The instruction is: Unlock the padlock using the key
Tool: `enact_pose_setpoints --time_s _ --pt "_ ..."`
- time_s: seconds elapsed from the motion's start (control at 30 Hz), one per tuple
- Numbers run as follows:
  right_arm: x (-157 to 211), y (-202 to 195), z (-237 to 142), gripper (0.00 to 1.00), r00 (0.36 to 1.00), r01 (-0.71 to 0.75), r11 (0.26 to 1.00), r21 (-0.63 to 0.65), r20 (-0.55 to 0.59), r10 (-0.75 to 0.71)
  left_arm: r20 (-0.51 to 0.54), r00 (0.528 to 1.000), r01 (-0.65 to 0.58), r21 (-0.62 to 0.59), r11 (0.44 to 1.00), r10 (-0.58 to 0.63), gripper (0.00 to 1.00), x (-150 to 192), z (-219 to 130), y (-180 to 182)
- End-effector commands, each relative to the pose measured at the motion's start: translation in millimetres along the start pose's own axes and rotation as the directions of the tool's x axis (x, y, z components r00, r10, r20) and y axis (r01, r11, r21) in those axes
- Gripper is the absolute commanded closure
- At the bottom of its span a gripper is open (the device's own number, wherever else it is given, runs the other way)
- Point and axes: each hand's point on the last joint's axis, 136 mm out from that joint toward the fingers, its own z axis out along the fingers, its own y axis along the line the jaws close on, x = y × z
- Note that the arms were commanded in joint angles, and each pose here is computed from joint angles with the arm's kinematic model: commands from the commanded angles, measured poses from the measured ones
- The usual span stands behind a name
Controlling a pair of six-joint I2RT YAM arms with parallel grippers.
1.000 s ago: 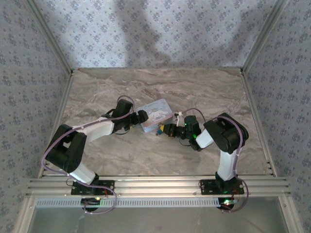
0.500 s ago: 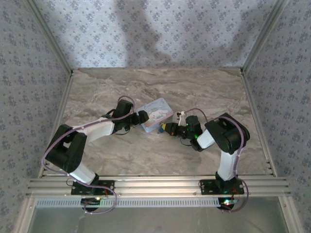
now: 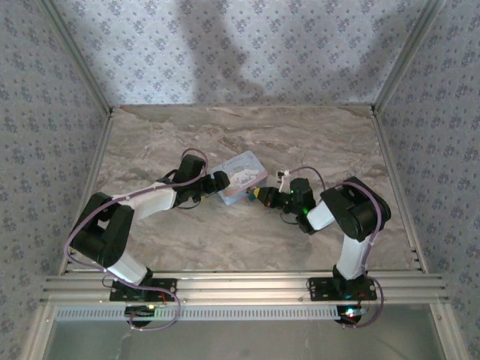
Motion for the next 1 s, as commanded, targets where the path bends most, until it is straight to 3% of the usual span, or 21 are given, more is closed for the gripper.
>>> enact_pose_setpoints --time_s 0.0,0.4,0.73,0.97 --pt "-13.1 -1.4 -8.6 1.00 0.998 0.009 1.000 0.024 0.056 -0.010 -0.118 0.993 0.002 -0.098 0.995 -0.014 0.09 36.4 0.1 30.1" --pt "-13.2 -7.0 -48.6 1.00 0.996 0.074 0.988 0.133 0.042 -0.080 -0.045 0.998 -0.050 -0.038 0.998 0.049 0.02 11.0 -26.4 -1.1" --pt "-20.5 33.7 -97.9 1.00 0.971 0.236 0.944 0.229 -0.022 -0.237 0.087 0.984 -0.155 -0.021 0.988 0.156 0.02 -13.6 -78.6 -20.7" --pt "-0.7 59.7 -134.8 1.00 0.954 0.292 0.909 0.298 -0.160 -0.254 0.150 0.956 -0.258 0.015 0.966 0.252 0.02 -9.1 -115.9 -26.7"
